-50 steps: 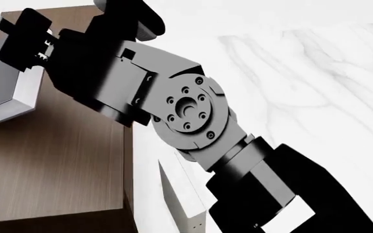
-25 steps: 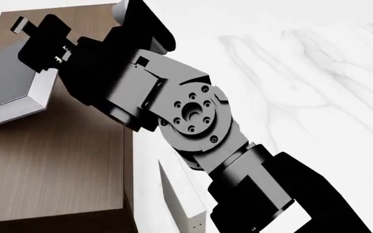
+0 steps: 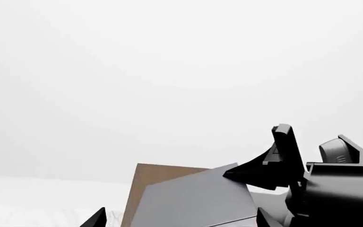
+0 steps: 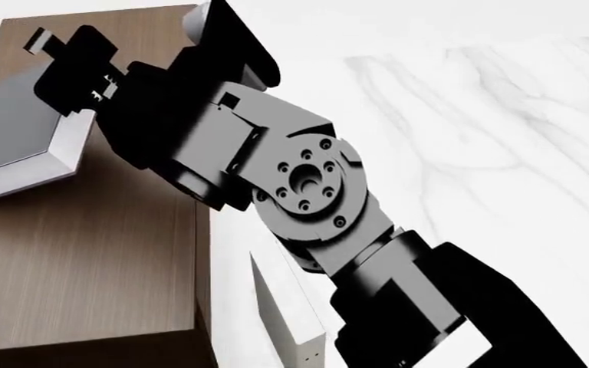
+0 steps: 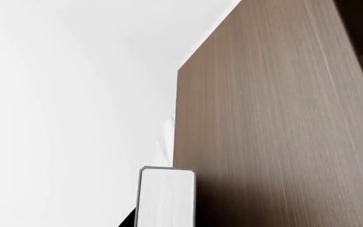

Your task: Pick up the book in the middle and place it on the cabinet shelf.

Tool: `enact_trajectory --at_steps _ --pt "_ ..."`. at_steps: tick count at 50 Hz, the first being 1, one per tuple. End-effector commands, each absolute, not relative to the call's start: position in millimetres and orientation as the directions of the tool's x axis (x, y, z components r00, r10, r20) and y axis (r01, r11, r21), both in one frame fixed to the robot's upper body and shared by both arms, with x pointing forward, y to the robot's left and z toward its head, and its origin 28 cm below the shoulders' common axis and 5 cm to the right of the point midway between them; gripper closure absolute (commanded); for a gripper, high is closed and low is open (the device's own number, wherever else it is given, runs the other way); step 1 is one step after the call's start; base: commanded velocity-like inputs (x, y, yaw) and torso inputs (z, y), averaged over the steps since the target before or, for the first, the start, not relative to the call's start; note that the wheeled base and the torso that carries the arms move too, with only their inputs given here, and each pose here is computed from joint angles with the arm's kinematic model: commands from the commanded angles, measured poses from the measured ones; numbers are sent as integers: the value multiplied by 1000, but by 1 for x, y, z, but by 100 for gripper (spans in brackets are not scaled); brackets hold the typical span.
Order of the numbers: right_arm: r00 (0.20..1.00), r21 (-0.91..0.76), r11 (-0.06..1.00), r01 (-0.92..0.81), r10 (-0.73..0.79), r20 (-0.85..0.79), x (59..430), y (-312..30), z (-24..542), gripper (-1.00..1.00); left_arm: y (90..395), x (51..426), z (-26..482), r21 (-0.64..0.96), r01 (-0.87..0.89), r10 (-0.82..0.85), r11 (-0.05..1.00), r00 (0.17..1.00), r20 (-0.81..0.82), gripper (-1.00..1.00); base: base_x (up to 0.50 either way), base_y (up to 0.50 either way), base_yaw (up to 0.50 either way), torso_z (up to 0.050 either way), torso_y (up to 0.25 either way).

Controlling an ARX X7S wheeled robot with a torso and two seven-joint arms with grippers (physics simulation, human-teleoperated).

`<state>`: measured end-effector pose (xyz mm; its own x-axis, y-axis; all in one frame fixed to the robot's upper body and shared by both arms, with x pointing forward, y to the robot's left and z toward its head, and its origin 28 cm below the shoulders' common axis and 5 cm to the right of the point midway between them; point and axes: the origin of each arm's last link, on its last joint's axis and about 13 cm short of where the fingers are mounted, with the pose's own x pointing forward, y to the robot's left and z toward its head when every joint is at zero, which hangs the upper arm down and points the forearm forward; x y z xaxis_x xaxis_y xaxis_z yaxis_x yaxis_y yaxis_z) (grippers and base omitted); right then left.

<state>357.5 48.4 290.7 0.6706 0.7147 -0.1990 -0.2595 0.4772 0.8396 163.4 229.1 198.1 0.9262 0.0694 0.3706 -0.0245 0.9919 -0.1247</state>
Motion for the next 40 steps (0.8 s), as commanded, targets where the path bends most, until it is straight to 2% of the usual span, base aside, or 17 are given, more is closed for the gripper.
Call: enact_trajectory --at_steps 1,21,36,40 --pt "711 784 556 -276 667 -223 366 42 283 -100 230 165 197 -125 -24 69 992 926 371 -100 0 -3 0 0 0" --pt "743 809 532 -250 642 -192 370 25 293 -100 228 163 199 -123 -23 67 992 927 368 -100 0 0 0 0 1" --pt "798 832 504 -232 587 -133 366 -10 302 -100 228 163 198 -115 -26 67 993 929 365 -100 0 0 0 0 0" --pt "839 820 492 -292 543 -26 358 -30 305 -100 231 162 203 -111 -44 84 993 921 380 -100 0 0 0 0 0"
